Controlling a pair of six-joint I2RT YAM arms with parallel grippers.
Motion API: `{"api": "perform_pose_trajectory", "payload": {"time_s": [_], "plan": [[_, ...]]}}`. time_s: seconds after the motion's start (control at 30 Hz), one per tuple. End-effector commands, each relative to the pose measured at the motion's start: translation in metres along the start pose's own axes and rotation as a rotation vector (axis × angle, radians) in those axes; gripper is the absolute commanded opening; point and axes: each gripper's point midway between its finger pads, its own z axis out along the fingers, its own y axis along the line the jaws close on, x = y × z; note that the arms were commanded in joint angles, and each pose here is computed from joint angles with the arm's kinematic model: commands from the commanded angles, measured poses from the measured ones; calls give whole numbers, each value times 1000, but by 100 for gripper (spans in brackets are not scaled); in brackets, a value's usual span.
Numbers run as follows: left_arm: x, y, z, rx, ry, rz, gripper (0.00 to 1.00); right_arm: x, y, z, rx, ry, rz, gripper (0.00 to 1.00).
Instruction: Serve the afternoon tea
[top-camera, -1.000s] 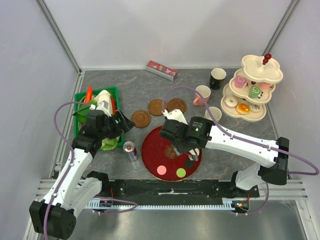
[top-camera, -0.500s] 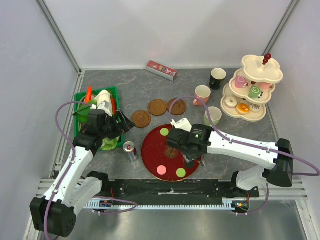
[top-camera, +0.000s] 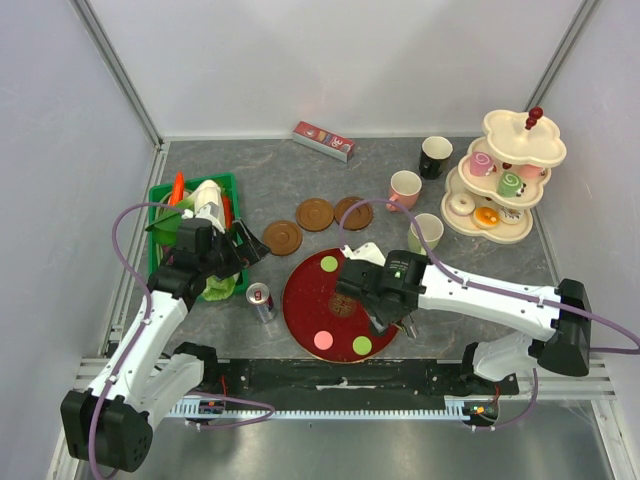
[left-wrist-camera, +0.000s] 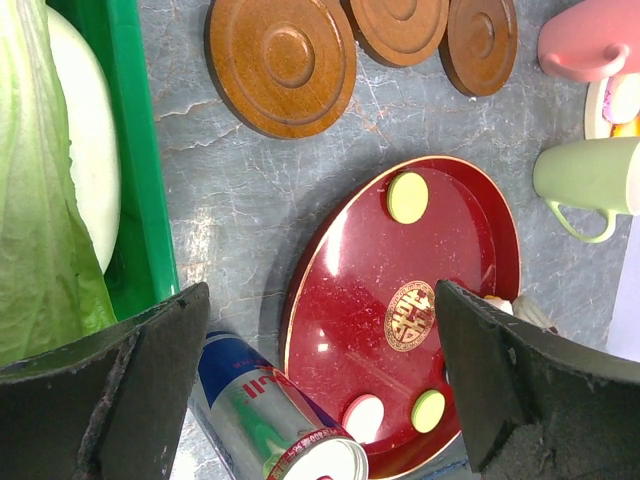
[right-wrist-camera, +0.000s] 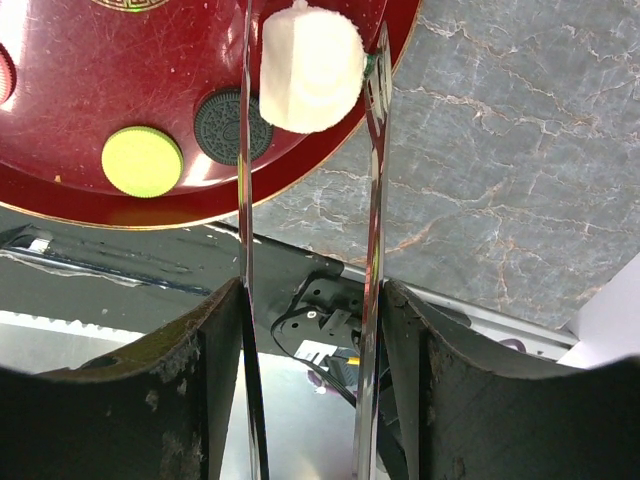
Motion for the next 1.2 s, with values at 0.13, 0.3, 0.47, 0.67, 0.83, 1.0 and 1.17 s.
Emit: {"api": "perform_pose_trajectory", "payload": {"time_s": [0.13, 0.3, 0.47, 0.67, 0.83, 1.0, 1.17], "plan": [[-6, -3, 0, 3, -23, -9, 98, 23, -22, 1, 98, 96, -80, 62], [-6, -2, 1, -2, -22, -9, 98, 16, -22, -4, 88, 66, -65, 50], [-5, -1, 1, -3, -18, -10, 98, 7, -23, -11, 83, 22, -44, 40], [-6, -3, -1, 4, -25, -8, 98, -17, -22, -34, 42, -88, 37, 37], [-5, -3, 0, 4, -19, -9, 98, -42, -30, -59, 37, -214, 107, 37], [-7, -6, -1, 14, -22, -6, 98, -90, -68, -84, 182, -393, 230, 37], [-6, -8, -3, 24, -22, -1, 98, -135, -132, -93, 439, -457, 333, 37]]}}
